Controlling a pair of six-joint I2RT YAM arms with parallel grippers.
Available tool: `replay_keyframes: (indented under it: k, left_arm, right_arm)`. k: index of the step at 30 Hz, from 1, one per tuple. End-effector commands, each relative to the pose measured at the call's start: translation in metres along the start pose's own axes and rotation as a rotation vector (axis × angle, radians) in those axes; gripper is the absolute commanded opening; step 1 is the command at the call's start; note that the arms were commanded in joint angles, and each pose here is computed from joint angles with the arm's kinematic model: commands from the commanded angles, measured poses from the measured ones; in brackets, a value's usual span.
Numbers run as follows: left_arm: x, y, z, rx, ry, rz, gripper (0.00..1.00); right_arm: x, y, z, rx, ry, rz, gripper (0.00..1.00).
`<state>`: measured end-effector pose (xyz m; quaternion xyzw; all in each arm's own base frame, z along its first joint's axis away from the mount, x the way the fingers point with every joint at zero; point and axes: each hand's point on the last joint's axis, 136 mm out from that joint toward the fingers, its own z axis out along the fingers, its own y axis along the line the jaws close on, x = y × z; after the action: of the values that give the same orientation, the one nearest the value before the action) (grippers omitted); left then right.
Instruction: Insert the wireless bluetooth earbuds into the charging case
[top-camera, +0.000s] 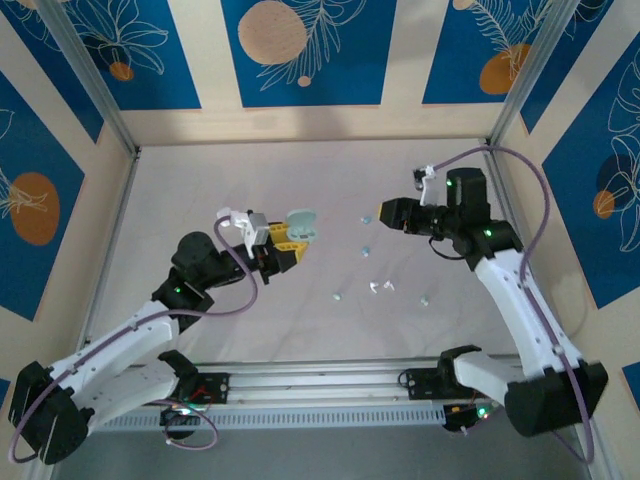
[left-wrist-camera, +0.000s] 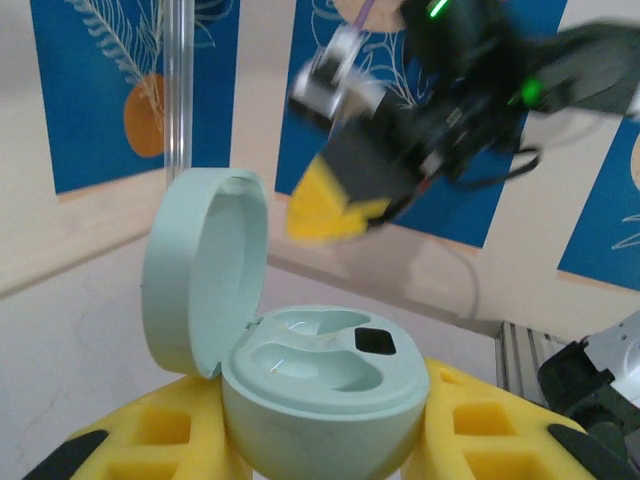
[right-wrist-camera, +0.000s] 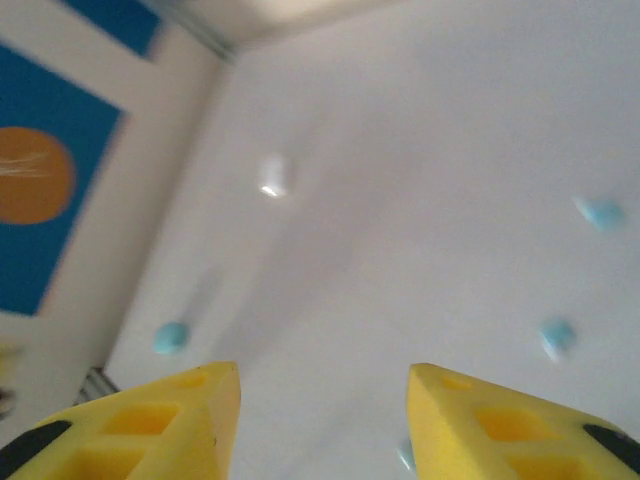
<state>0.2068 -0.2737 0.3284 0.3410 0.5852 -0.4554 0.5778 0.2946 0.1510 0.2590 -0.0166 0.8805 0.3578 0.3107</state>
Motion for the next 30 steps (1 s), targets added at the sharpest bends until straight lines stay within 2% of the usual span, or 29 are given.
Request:
replay_keyframes:
  k: [1,4,7,14,17,23,30]
  left_arm:
    - [-0.02,-0.007,-0.006,0.001,-0.065,0.003,0.28]
    - [-0.026,-0.008,-0.01,-0.009,-0.083,0.004,0.28]
    - [-0.034,-0.009,-0.012,-0.018,-0.098,0.015,0.28]
    - [-0.05,-0.015,-0.016,-0.006,-0.12,0.03,0.28]
    - [-0.051,-0.016,-0.02,-0.016,-0.128,0.029,0.28]
    - [-0.052,-0.017,-0.027,-0.033,-0.123,0.034,0.28]
    - [-0.052,-0.018,-0.031,-0.047,-0.112,0.048,0.28]
  right_arm:
    - [0.069,-0.051,0.018,0.167,0.258,0.233,0.46]
    - [0.098,-0.049,0.04,0.117,0.372,0.252,0.44]
    - [0.12,-0.044,0.062,0.098,0.468,0.177,0.45]
    - [0.14,-0.032,0.111,0.103,0.659,0.007,0.46]
    - [0.146,-0.036,0.133,0.155,0.718,-0.058,0.46]
    - [0.164,-0.037,0.164,0.166,0.825,-0.118,0.46]
    - [0.18,-0.042,0.167,0.183,0.874,-0.113,0.49]
